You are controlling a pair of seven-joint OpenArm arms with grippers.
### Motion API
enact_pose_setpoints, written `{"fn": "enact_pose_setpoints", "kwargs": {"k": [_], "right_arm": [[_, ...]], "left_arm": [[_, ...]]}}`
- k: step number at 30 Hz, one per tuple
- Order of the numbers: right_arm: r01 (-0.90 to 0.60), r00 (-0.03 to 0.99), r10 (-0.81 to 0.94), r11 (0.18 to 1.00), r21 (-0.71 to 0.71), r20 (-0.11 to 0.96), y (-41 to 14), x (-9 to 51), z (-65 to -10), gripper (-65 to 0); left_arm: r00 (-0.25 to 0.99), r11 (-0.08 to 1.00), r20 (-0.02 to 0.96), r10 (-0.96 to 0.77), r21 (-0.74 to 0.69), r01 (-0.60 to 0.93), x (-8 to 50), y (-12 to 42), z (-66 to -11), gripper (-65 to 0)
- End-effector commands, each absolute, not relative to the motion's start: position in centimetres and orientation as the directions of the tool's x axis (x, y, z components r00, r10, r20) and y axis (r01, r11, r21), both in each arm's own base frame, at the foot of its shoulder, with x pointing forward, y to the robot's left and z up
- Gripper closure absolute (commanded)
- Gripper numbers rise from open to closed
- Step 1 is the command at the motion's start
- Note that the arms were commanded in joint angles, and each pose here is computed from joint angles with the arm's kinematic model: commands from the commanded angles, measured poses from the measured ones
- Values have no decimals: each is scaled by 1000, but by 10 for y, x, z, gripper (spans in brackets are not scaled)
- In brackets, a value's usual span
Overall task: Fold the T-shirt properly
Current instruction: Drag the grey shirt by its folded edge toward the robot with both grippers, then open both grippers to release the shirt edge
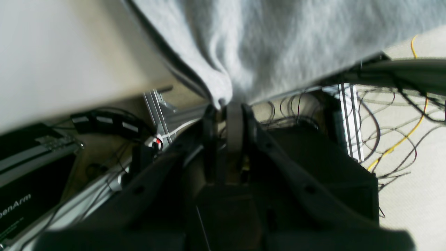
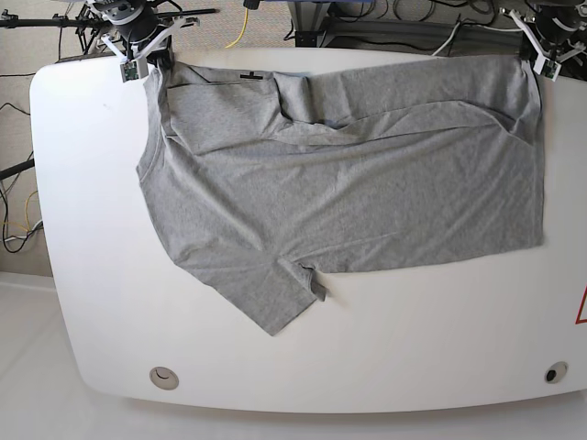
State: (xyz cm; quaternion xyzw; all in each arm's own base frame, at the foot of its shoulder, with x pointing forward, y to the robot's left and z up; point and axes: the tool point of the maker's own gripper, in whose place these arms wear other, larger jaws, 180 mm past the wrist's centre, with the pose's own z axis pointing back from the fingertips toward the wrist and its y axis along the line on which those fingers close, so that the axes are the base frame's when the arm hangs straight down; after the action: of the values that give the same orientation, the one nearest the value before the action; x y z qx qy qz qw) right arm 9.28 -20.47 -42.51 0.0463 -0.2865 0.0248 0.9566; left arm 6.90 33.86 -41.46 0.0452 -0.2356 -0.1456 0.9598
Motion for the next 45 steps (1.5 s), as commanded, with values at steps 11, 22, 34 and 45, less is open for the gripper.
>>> {"fn": "enact_pose_setpoints", "kwargs": {"k": [11,22,34,45], "right_arm": [[-88,832,41,994,60,553,-207,97,-421,-7],[-96,817,45,994,59,574,-204,105,-415,-201],[-103,804,51,993,55,592,-203,110,-411,-273],[-106,794,57,993,45,605,-205,116,-408,-312]], "left_arm": [[839,945,438,-324,187,267,79,348,-408,-54],[848,943,416,-329,183,277,84,346,-408,-292],[844,936,428,-323,279,216,92,379,-384,-339],[851,932,428,-306,317,175,92,394,-372,-328]]}}
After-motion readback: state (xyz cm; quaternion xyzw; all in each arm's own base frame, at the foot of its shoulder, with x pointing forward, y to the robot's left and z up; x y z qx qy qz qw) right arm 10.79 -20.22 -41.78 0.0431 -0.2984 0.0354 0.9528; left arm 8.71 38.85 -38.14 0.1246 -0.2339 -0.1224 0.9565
